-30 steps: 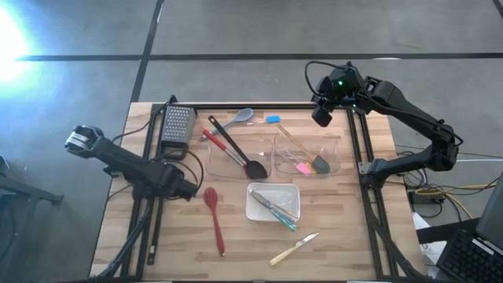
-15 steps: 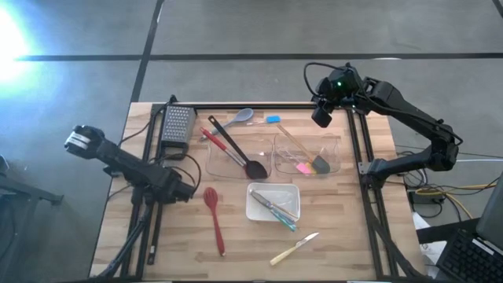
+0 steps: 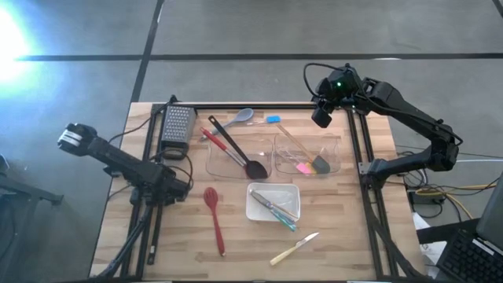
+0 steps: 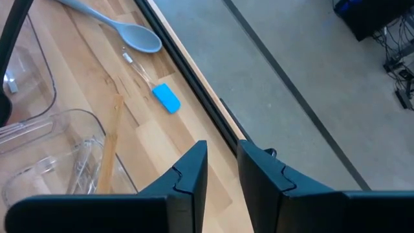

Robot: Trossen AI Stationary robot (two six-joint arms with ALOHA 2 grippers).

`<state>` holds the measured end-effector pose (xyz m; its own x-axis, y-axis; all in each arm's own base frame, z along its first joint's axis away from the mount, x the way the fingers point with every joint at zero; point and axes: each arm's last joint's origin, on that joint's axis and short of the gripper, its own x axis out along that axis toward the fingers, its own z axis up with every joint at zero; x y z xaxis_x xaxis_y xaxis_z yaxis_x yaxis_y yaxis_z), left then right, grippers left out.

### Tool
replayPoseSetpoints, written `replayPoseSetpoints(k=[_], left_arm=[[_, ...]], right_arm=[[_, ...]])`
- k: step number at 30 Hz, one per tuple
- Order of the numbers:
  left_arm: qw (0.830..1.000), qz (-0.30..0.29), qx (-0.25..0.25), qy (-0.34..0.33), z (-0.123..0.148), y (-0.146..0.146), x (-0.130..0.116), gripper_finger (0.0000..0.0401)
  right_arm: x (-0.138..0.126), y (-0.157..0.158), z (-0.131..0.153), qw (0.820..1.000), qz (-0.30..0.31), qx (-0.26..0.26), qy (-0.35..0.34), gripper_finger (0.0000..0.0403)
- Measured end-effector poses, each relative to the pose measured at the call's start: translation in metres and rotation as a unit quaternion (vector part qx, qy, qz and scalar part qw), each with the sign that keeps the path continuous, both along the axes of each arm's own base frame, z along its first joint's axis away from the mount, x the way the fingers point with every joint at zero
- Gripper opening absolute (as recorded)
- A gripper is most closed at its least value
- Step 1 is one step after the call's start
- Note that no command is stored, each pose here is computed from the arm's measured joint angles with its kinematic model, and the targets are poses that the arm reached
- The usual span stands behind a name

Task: Pick & Place Kitchen Items
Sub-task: Put the black serving spoon into the left transparent bin

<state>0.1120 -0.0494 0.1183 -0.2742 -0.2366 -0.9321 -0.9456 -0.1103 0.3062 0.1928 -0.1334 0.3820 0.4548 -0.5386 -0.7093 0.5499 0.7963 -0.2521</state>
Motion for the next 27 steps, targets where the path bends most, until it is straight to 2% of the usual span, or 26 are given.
replayPoseSetpoints(k=[13,20,23,27], left_arm=[[0.997,-0.034,-0.006,-0.064,0.002,-0.002,0.013,0.0127],[0.991,-0.068,-0.001,-0.119,0.002,-0.004,0.021,0.0122],[0.984,-0.099,0.007,-0.144,0.002,-0.003,0.024,0.0122],[0.981,-0.118,0.012,-0.153,0.002,-0.002,0.026,0.0121]], right_arm=[[0.000,0.000,0.000,1.000,0.000,0.000,0.000,0.0086],[0.000,0.000,0.000,1.000,0.000,0.000,0.000,0.0074],[0.000,0.000,0.000,1.000,0.000,0.000,0.000,0.0073],[0.000,0.000,0.000,1.000,0.000,0.000,0.000,0.0079]])
